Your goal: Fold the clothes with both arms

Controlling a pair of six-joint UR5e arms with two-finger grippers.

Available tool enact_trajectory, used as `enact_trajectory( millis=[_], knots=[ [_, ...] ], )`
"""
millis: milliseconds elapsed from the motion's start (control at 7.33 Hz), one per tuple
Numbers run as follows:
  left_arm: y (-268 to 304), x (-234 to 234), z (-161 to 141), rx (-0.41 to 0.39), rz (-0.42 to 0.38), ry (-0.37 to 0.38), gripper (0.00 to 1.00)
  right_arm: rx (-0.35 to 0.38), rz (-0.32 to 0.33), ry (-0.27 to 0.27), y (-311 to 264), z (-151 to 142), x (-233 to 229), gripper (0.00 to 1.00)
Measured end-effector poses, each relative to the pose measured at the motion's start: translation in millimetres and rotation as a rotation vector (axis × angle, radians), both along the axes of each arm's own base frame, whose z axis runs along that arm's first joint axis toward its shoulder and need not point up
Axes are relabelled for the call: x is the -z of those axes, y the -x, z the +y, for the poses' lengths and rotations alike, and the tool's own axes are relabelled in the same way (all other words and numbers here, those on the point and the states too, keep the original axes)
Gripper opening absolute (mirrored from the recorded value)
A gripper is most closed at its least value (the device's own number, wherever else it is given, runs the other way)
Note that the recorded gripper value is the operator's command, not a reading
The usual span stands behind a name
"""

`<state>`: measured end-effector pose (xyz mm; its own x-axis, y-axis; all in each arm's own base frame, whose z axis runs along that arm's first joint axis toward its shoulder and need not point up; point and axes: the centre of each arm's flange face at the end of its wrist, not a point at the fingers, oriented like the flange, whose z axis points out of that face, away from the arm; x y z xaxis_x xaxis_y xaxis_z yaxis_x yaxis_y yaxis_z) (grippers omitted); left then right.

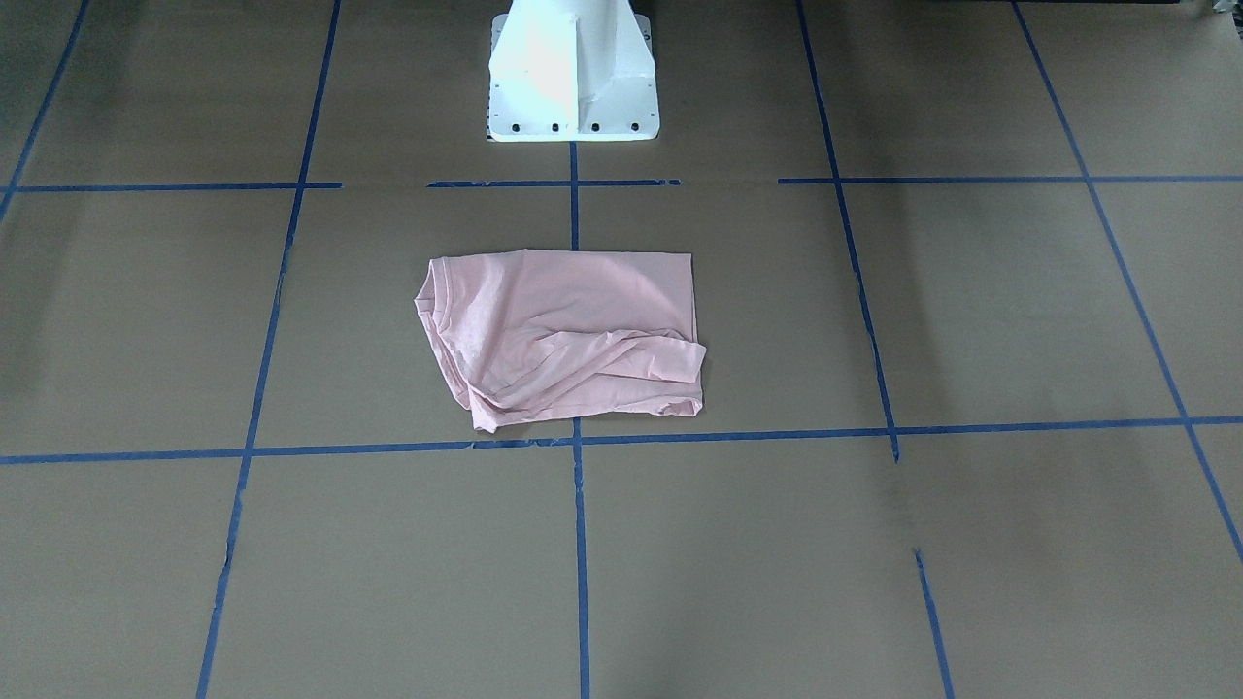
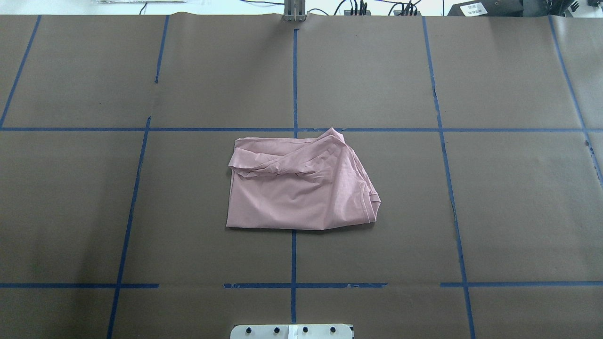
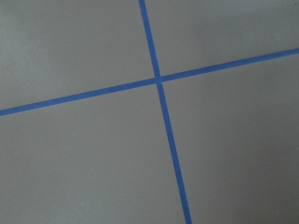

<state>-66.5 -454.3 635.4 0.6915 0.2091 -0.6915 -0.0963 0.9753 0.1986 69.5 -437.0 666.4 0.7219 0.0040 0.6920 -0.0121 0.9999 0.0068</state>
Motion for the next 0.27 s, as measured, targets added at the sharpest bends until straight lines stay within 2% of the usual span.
enact_trajectory(
  millis=[273],
  knots=[
    [-0.1,-1.0,0.1,0.000,0.000,0.003,1.00,0.000,-0.001,0.000,0.0,0.0,0.1,1.00]
  ],
)
